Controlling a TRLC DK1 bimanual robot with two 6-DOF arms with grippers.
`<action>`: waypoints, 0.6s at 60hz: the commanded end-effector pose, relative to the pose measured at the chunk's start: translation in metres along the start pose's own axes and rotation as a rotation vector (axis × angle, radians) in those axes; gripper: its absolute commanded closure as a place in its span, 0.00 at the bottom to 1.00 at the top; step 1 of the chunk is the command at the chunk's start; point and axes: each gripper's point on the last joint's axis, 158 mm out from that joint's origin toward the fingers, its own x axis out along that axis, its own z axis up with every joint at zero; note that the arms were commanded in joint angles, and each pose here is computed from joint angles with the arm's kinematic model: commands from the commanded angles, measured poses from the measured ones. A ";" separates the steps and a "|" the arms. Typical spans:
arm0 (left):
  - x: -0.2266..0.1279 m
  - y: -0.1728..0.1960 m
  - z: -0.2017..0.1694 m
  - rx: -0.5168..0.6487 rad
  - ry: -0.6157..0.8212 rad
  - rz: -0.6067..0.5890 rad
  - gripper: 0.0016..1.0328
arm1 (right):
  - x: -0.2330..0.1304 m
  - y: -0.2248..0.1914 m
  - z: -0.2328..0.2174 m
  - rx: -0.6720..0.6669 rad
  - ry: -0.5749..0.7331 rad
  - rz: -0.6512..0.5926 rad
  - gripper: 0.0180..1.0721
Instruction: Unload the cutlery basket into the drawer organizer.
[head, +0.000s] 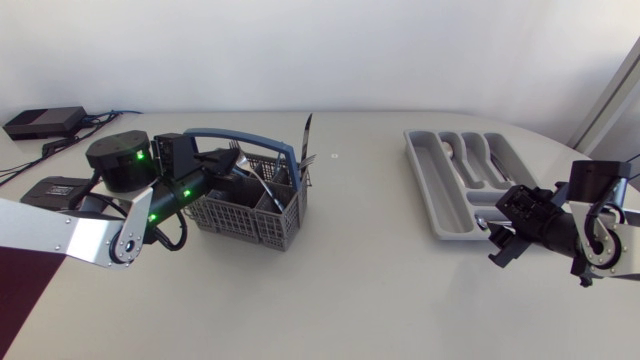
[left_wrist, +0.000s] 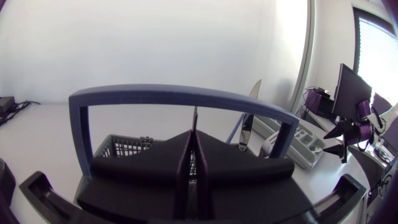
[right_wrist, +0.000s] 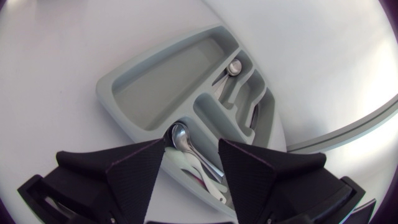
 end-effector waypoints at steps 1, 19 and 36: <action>-0.013 0.012 -0.036 0.006 0.086 0.033 0.95 | 0.005 0.014 -0.010 -0.020 0.027 0.023 0.39; -0.023 0.006 -0.040 0.015 0.054 0.022 0.95 | 0.005 0.015 -0.004 -0.030 0.033 0.007 0.39; -0.016 0.025 -0.042 -0.035 0.065 0.053 0.87 | 0.007 0.019 -0.005 -0.034 0.039 0.014 0.39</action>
